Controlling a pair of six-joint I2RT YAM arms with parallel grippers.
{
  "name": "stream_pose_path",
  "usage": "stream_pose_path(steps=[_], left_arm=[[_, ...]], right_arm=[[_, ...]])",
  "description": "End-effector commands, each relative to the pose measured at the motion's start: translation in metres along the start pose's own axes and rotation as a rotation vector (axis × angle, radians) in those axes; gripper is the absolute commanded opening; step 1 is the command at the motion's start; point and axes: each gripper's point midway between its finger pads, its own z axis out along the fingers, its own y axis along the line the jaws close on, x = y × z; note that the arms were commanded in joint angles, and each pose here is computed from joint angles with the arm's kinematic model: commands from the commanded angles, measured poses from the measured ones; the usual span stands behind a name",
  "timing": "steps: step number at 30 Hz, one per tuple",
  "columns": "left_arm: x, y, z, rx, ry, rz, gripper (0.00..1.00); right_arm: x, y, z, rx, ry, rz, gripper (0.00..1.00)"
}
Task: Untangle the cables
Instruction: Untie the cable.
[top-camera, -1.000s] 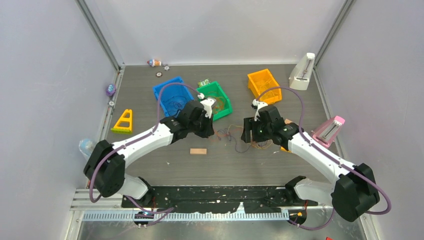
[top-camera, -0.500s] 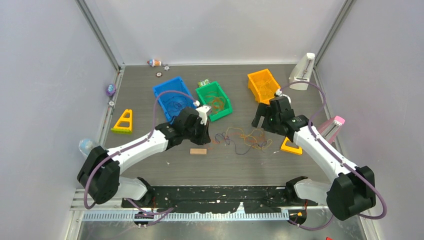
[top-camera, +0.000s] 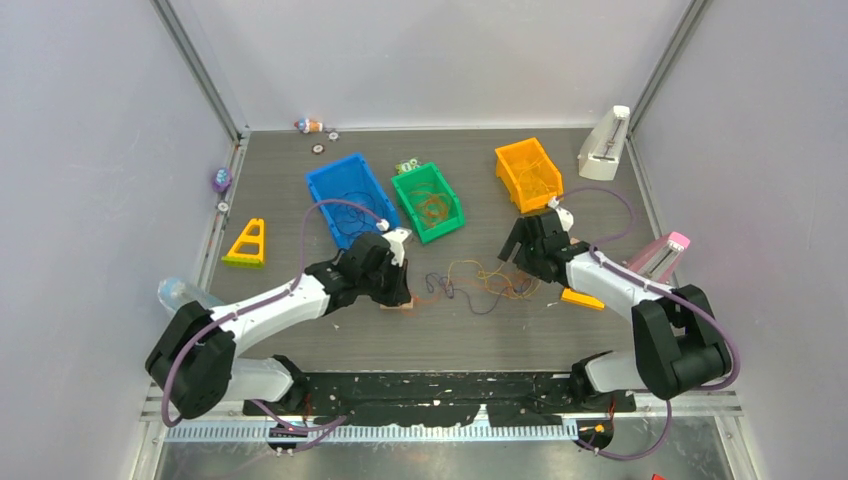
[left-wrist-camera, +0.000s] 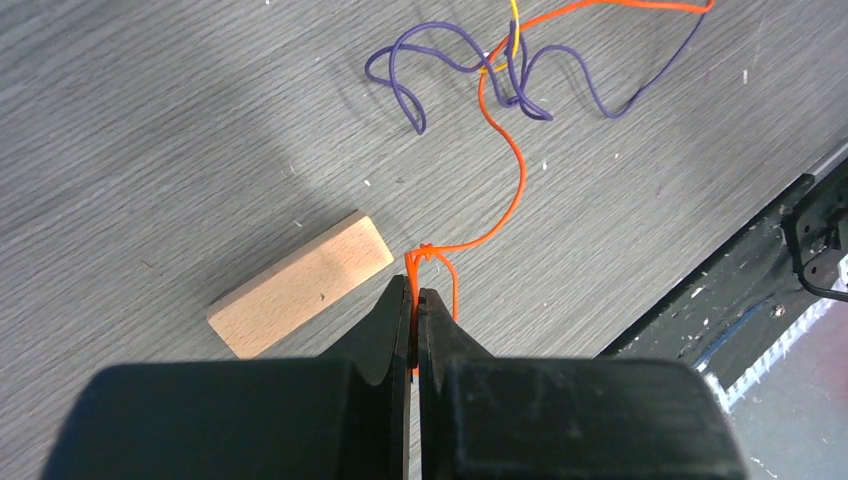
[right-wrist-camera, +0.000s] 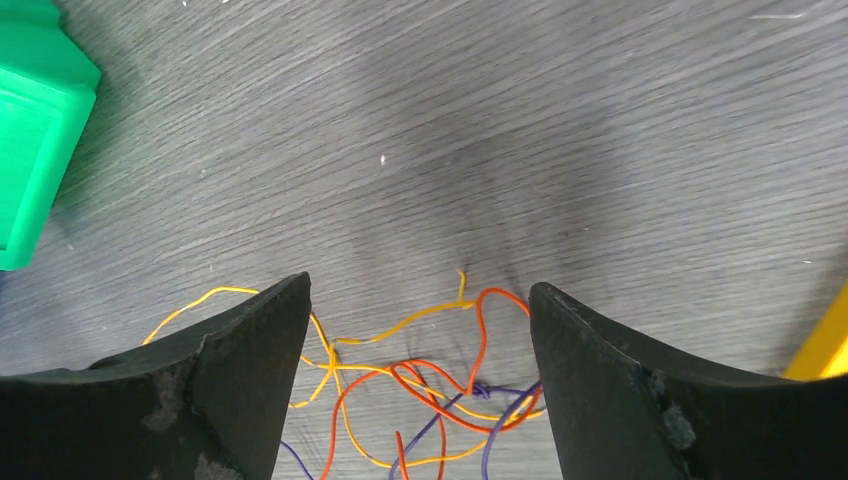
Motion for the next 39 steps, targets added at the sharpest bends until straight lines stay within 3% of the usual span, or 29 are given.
stream_pose_path(steps=[1, 4, 6, 7, 8, 9, 11, 16, 20, 25, 28, 31, 33, 39], left_arm=[[-0.013, -0.008, -0.014, 0.031, -0.055, 0.033, 0.00], [-0.013, -0.005, -0.017, 0.009, -0.056, 0.049, 0.00], [-0.012, -0.003, -0.020, -0.001, -0.052, 0.052, 0.00], [-0.011, -0.002, -0.021, -0.006, -0.055, 0.052, 0.00], [-0.011, -0.001, -0.023, -0.012, -0.061, 0.052, 0.00], [-0.010, 0.002, -0.024, -0.024, -0.067, 0.052, 0.00], [-0.008, 0.009, -0.028, -0.055, -0.079, 0.049, 0.00], [-0.004, 0.042, -0.049, -0.235, -0.139, -0.019, 0.00], [-0.010, 0.069, -0.081, -0.337, -0.261, -0.104, 0.00], [-0.022, 0.094, -0.139, -0.436, -0.470, -0.219, 0.00], [-0.028, 0.098, -0.172, -0.473, -0.575, -0.261, 0.00], [-0.030, 0.101, -0.201, -0.521, -0.644, -0.282, 0.00], [-0.034, 0.099, -0.221, -0.536, -0.695, -0.285, 0.00], [-0.036, 0.096, -0.244, -0.536, -0.756, -0.266, 0.00]], right_arm=[[-0.005, 0.026, 0.008, -0.124, -0.057, 0.054, 0.79], [0.006, 0.031, 0.006, -0.138, -0.026, 0.020, 0.70], [0.009, 0.033, 0.002, -0.154, -0.025, 0.003, 0.48], [0.008, 0.032, -0.001, -0.155, -0.034, 0.000, 0.29], [0.004, 0.029, -0.003, -0.141, -0.052, -0.016, 0.23], [0.000, 0.028, -0.007, -0.131, -0.068, -0.025, 0.11], [-0.012, 0.020, -0.014, -0.086, -0.113, -0.050, 0.06], [-0.046, 0.003, -0.038, 0.023, -0.231, -0.098, 0.06], [-0.076, -0.007, -0.062, 0.100, -0.314, -0.092, 0.07], [-0.111, -0.037, -0.089, 0.211, -0.426, 0.053, 0.09], [-0.130, -0.056, -0.107, 0.232, -0.488, 0.152, 0.15], [-0.136, -0.058, -0.113, 0.189, -0.487, 0.190, 0.14], [-0.133, -0.057, -0.110, 0.161, -0.461, 0.199, 0.08], [-0.118, -0.060, -0.098, 0.143, -0.418, 0.219, 0.05]])
